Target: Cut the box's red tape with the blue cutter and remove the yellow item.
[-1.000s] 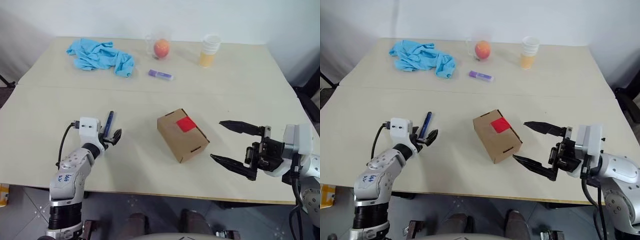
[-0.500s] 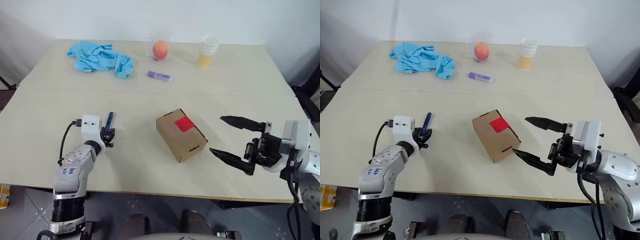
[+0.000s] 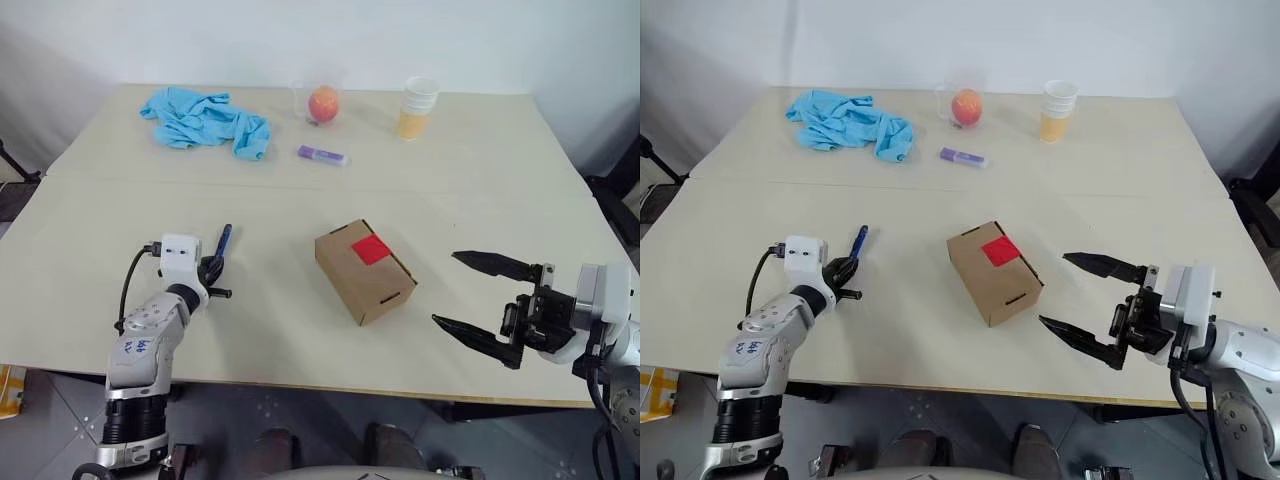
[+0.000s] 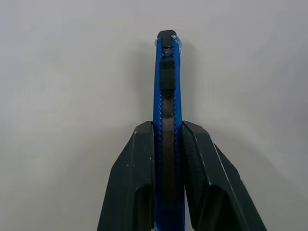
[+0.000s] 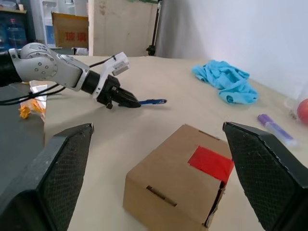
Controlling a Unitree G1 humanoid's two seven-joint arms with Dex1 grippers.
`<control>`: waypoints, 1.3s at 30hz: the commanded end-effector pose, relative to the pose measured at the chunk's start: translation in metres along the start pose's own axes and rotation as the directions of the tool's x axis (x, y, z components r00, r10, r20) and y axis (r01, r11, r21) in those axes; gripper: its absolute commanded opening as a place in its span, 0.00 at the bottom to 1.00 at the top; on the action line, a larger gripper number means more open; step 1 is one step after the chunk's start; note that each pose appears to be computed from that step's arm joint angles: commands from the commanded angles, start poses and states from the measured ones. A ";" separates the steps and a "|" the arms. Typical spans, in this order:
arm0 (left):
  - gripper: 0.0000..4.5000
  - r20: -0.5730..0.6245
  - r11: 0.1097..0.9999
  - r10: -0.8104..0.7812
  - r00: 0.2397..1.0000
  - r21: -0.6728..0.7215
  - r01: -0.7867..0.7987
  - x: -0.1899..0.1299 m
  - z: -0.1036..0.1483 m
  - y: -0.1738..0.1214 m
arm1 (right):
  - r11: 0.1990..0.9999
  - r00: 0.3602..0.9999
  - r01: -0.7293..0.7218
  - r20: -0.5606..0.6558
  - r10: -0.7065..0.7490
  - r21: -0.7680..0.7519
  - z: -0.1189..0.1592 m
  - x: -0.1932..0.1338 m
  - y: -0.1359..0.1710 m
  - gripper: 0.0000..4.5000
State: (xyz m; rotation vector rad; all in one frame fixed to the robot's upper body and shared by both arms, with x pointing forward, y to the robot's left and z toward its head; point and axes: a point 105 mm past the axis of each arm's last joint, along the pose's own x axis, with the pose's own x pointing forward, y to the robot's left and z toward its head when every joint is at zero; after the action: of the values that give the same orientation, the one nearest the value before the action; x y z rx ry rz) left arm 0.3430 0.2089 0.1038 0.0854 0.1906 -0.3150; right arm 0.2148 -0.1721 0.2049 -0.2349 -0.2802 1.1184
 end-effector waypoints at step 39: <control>0.10 -0.516 0.223 -0.700 0.493 0.498 0.838 -0.039 -0.019 -0.157 | 0.975 0.866 -0.073 -0.472 0.167 0.212 -0.091 0.068 0.051 0.00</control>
State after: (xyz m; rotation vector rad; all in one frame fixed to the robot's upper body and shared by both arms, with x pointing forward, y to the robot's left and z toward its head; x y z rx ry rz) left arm 0.2562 0.0726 0.0969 0.8167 0.2299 -1.4463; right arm 0.2303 -0.0959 0.1075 -0.3550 0.3186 1.1492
